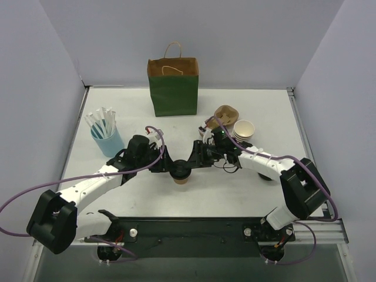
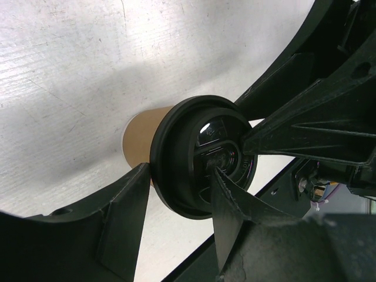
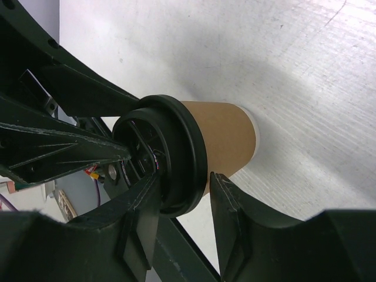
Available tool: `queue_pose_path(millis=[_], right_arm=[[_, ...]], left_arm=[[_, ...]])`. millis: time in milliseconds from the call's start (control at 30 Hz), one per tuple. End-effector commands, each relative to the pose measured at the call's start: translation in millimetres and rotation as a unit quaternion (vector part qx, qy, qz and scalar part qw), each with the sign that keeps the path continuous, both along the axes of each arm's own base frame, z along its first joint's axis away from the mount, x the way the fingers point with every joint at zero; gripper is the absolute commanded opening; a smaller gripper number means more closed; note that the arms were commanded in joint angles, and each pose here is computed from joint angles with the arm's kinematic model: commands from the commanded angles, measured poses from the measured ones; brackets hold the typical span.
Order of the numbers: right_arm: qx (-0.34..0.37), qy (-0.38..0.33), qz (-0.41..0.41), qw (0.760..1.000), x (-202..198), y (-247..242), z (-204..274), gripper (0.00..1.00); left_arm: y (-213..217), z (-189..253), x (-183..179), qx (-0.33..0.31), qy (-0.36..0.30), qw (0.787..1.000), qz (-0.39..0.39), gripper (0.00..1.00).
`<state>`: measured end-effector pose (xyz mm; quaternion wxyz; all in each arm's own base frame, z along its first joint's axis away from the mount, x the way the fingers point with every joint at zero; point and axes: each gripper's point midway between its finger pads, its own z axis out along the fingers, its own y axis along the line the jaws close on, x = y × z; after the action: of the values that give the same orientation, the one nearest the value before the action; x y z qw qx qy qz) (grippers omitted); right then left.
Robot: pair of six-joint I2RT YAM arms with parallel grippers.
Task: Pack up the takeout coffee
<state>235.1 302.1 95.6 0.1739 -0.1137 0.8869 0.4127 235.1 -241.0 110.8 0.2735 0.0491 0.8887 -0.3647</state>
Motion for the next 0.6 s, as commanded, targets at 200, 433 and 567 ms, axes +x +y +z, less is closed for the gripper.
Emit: queue_pose_path(millis=[200,433,567], right_arm=[[-0.046,0.007,0.051,0.998,-9,-4,-24,0.36],[-0.03,0.008,0.037,0.999,2,1,-6,0.42],[-0.008,0.022,0.002,1.0,13,3,13,0.49]], left_arm=[[1,2,5,0.002,-0.011,1.0,0.003,0.54],[11,-15,-1,0.007,0.004,0.999,0.031,0.5],[15,-18,-4,0.003,0.004,0.999,0.048,0.5]])
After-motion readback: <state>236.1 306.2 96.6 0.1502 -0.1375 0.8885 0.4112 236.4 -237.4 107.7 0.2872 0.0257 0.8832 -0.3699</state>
